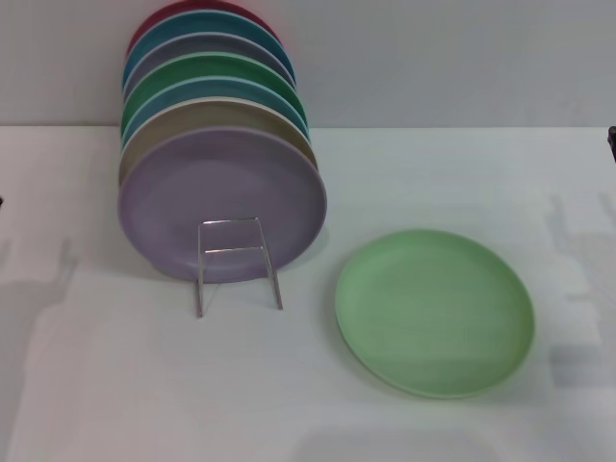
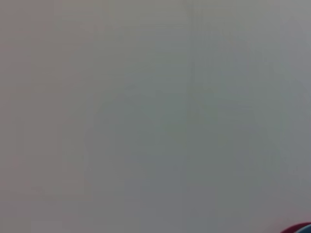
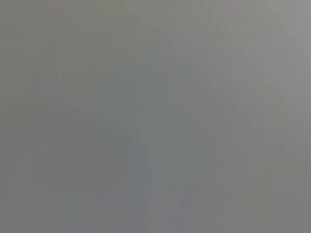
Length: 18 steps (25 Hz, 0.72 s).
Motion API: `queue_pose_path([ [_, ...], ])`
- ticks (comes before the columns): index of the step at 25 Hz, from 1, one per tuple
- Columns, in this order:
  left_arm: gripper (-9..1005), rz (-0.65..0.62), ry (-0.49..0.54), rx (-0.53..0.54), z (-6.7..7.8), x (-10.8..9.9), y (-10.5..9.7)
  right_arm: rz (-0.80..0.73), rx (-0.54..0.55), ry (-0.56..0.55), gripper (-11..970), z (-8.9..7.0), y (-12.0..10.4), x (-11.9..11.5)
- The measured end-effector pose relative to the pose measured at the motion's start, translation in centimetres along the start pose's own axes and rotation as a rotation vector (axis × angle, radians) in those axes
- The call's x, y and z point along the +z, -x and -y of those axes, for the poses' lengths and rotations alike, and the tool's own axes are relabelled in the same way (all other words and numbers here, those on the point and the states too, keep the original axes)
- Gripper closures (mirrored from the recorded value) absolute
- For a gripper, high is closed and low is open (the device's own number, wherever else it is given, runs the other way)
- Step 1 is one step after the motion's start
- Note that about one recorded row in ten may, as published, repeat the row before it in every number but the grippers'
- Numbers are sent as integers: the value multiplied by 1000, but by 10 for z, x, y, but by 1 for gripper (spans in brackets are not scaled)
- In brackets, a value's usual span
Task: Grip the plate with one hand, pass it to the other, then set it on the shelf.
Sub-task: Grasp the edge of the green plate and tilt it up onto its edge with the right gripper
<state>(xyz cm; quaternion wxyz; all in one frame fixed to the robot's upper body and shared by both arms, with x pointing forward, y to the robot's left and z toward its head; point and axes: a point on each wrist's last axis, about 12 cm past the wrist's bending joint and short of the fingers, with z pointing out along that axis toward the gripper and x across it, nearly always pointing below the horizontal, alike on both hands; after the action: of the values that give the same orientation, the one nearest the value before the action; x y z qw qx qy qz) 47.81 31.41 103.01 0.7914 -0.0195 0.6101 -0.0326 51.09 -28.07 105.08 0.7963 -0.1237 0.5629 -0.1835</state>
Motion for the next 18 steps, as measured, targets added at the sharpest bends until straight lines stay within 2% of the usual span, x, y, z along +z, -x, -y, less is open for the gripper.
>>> queue_pose_path([
  [8, 191, -5, 33, -7, -4, -6, -1, 20, -87, -8, 273, -2, 4, 2],
  [12, 191, -3, 49, -14, -7, -6, 0, 49, -171, -11, 273, -8, 12, 7],
  [18, 191, -3, 54, -8, -9, -4, 0, 63, -65, -30, 274, -17, 25, 19],
])
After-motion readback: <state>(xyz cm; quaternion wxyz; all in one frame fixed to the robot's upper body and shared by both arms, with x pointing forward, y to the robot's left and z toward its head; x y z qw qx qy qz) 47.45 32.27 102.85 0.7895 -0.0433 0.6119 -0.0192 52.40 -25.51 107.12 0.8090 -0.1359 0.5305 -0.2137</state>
